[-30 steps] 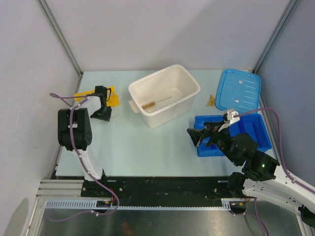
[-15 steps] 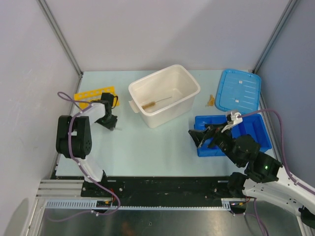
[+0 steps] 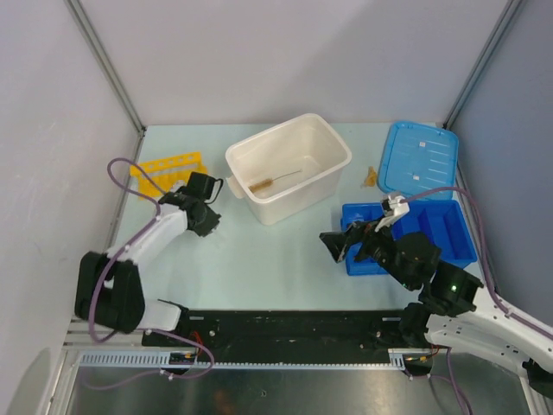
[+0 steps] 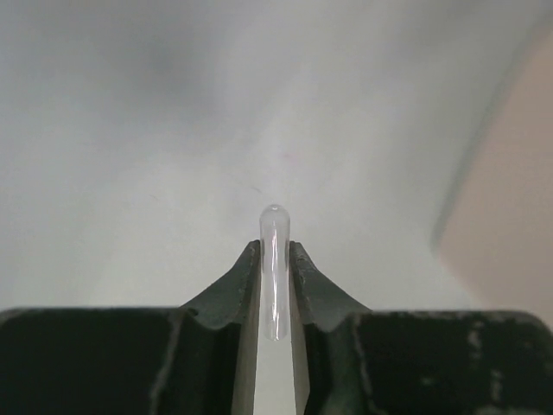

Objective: Organize the chemistry lab equipment

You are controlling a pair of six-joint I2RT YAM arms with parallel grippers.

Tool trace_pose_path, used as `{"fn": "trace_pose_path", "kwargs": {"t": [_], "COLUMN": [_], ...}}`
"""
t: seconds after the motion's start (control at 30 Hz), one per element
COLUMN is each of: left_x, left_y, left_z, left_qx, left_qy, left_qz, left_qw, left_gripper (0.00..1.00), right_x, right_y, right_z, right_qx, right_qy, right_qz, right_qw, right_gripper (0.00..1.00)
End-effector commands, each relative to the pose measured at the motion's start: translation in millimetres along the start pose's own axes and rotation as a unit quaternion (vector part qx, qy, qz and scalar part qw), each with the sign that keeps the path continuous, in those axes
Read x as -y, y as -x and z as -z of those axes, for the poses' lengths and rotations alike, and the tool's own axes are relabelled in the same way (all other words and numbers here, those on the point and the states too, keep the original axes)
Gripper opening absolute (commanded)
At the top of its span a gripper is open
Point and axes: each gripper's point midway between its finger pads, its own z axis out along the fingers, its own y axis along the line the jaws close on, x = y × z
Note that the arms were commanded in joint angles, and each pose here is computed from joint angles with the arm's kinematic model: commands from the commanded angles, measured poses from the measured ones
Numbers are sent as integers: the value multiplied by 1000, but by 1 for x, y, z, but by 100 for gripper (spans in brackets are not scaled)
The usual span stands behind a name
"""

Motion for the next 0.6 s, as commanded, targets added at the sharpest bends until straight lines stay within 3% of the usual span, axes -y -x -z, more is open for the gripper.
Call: {"fn": "trace_pose_path", "kwargs": {"t": [0.0,0.17,0.33,0.57], "left_x": [35,80,113,123], "left_y": [-7,-41,-81,-117], "left_z": [54,111,175,234], "left_qx": [41,24,7,-27], "left_qy": [-114,-268,-419,-555], "left_qz": [-73,-134,-195,-233], "left_qw": [990,954,887,798], "left_gripper": [19,15,12,11], "right_x": [-26,-51,-79,-92], "right_y": [-7,-22,-33,-39], "right_z": [-17,-41,-56,-67], "right_qx": [-12,-30,-45,-48], "right_qy": [51,102,165,193], "right_qz": [-10,-13,-14,-16], "right_qw": [999,994,985,980], "right_gripper": [99,92,79,71]}}
